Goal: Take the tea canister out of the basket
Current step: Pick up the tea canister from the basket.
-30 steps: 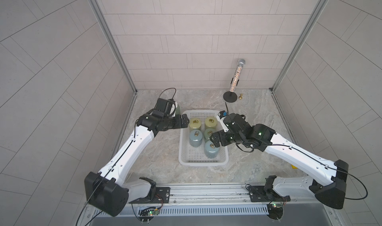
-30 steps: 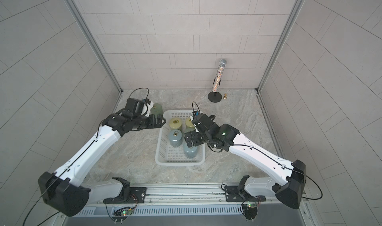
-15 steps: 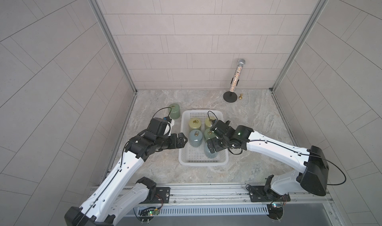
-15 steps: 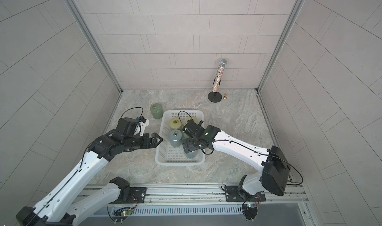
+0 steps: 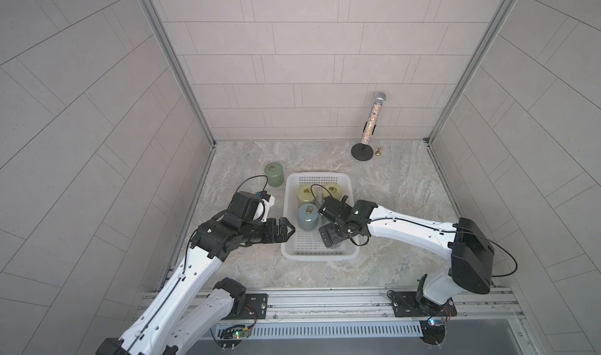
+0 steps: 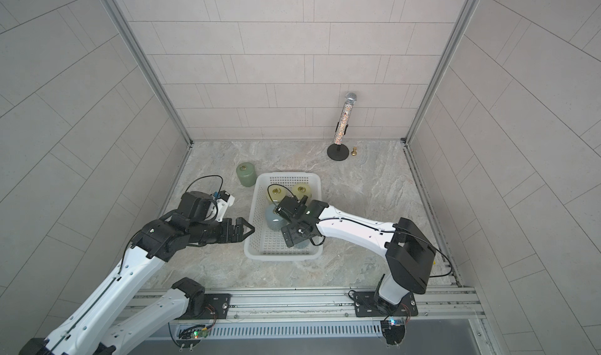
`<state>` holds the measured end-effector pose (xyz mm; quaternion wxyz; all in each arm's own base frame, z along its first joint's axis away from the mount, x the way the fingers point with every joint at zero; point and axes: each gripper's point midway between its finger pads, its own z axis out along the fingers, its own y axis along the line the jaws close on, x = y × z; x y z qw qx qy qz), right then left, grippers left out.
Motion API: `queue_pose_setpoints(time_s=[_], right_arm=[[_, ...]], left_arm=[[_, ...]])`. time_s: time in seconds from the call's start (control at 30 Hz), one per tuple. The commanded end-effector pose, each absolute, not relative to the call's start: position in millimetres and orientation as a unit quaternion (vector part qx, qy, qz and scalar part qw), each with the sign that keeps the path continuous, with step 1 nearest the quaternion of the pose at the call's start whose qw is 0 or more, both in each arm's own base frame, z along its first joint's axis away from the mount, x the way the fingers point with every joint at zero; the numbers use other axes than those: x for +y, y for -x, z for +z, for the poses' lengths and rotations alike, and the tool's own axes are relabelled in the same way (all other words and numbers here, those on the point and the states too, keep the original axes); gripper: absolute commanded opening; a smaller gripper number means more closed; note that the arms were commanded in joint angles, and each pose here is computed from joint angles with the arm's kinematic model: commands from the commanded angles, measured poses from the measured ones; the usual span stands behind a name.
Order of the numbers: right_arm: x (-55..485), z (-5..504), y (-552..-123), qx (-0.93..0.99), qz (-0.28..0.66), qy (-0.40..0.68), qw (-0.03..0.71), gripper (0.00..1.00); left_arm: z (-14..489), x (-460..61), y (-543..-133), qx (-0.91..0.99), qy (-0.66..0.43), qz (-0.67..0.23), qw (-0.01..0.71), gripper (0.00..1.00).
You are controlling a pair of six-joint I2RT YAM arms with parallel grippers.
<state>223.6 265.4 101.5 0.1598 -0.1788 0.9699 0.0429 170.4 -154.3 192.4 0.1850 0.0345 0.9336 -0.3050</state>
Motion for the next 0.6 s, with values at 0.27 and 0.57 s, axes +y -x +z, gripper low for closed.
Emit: queue_pose_setpoints(time_s=[0.27,0.57], right_arm=[[271.4,77.5,-230.1,0.975,0.023,0.162,0.150,1.00],[276.5,57.6,-233.1,0.977,0.018,0.161,0.141,0.98]], left_arm=[[189.9,-155.0,-156.7,0.935,-0.045,-0.310,0.168,1.00],[193.7,-154.0,-156.4,0.933,-0.040,-0.312,0.174,1.00]])
